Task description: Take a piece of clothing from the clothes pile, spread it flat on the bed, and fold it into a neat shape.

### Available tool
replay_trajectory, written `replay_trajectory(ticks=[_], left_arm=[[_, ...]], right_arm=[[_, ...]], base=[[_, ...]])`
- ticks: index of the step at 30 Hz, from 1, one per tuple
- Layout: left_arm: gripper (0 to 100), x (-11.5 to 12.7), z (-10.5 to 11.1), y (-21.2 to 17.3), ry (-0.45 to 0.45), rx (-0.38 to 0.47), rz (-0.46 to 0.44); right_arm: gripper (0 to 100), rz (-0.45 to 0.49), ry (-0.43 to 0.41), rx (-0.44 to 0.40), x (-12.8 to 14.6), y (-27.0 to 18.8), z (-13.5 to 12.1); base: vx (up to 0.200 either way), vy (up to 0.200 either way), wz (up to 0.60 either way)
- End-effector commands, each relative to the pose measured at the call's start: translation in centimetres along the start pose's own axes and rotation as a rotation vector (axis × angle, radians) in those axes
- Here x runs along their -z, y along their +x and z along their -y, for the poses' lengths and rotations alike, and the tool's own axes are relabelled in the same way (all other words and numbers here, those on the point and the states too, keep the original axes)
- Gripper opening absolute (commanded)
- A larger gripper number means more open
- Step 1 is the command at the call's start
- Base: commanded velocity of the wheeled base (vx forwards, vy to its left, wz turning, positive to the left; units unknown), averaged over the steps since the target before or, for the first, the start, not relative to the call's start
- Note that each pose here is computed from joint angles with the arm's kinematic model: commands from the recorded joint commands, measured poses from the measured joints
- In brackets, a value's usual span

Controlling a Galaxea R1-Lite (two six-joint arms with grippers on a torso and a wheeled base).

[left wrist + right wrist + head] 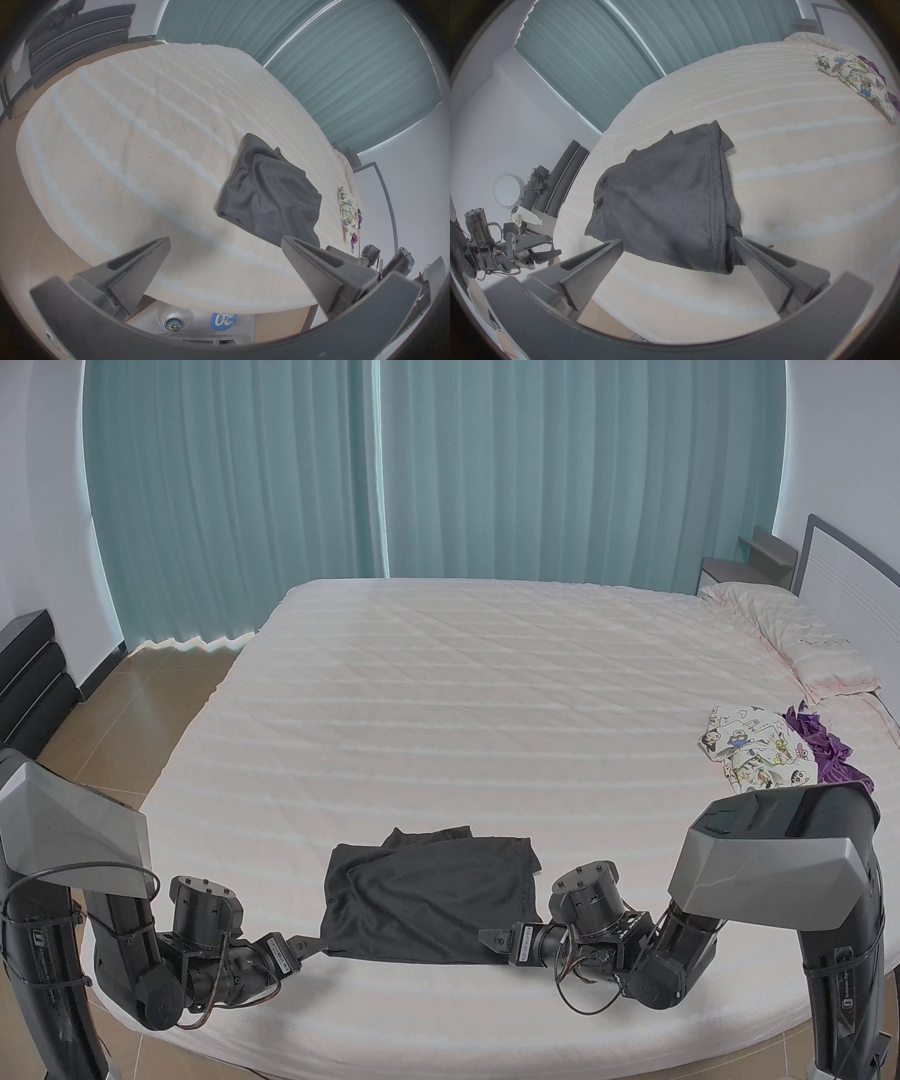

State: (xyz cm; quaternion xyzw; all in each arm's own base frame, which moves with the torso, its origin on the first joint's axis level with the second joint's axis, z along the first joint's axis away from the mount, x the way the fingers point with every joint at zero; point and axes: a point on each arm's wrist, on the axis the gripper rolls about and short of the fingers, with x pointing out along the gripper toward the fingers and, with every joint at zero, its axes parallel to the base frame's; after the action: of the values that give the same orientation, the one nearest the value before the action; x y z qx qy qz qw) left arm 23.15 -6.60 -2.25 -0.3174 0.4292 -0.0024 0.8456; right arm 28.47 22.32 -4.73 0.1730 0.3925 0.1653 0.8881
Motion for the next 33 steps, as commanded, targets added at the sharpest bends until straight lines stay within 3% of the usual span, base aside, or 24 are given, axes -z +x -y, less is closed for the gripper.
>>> replay_trajectory(ticks=[1,6,7,17,33], left_arm=[[100,0.3,-0.4,0.3,-0.004,-0.015,-0.014],[100,0.3,-0.4,0.3,-0.004,-0.014,-0.013],[100,0.3,-0.4,0.3,-0.004,-0.014,-0.013],[100,0.1,-0.4,0.4,-0.008,-0.016,-0.004],[100,0.1,-0.4,0.4,-0.009,-0.017,-0.003]], right_arm=[[100,-0.014,-0.005,0.010,0.5,0.7,0.2],[100,-0.054,-0.013,0.044,0.8,1.0,0.4],[0,-0.054,-0.013,0.046,0.6,1.2,0.4],[0,-0.054,-0.046,0.127,1.0,2.0,1.0],[0,-0.063,-0.060,0.166,-0.2,-0.7,1.9]], base=[[0.000,0.000,0.00],[0.000,0.000,0.00],[0.000,0.000,0.00],[0.000,0.000,0.00],[0.000,0.000,0.00]])
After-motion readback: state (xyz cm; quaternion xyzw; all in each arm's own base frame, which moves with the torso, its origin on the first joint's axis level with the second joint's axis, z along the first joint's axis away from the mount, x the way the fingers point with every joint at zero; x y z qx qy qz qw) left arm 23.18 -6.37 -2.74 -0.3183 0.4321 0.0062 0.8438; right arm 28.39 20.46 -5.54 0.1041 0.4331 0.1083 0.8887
